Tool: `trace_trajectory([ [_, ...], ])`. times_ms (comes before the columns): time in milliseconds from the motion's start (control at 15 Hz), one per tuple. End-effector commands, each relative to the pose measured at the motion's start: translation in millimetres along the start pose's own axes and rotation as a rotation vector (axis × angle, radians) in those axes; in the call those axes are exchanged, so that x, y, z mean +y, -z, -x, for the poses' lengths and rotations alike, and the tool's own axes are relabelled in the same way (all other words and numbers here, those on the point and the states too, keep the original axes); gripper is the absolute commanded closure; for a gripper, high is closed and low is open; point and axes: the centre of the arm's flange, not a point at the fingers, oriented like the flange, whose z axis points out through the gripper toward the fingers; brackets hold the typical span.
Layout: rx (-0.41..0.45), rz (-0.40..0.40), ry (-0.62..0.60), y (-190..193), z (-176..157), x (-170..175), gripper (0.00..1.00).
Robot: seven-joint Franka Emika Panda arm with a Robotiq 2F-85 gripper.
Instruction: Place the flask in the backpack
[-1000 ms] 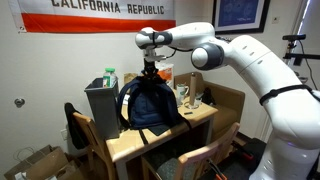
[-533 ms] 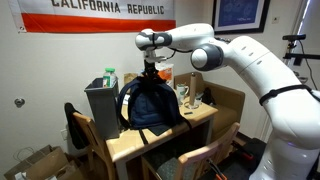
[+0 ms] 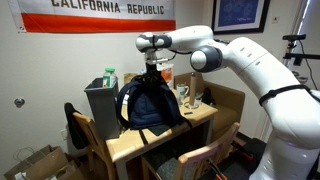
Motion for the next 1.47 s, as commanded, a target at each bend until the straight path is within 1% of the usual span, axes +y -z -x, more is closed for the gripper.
trace_trajectory([
  [0, -0.027, 0.013, 0.027, 16.4, -6.4, -4.0, 0.09],
  [67, -0.019, 0.011, 0.029, 22.7, -5.0, -5.1, 0.01],
  [267, 0.007, 0.004, 0.041, 46.0, 2.8, -8.1, 0.00],
  [533, 0.059, -0.005, 0.087, 88.6, 21.0, -9.5, 0.00],
  [667, 0.110, -0.021, 0.084, 114.8, 29.4, -7.6, 0.00],
  [800, 0.194, -0.038, 0.069, 141.8, 43.0, -1.8, 0.00],
  [1000, 0.292, -0.047, 0.064, 175.0, 71.8, 16.1, 0.00],
  [1200, 0.370, -0.064, 0.038, 197.5, 95.2, 38.7, 0.00],
  [1400, 0.405, -0.100, 0.037, 205.0, 120.7, 60.4, 0.00],
])
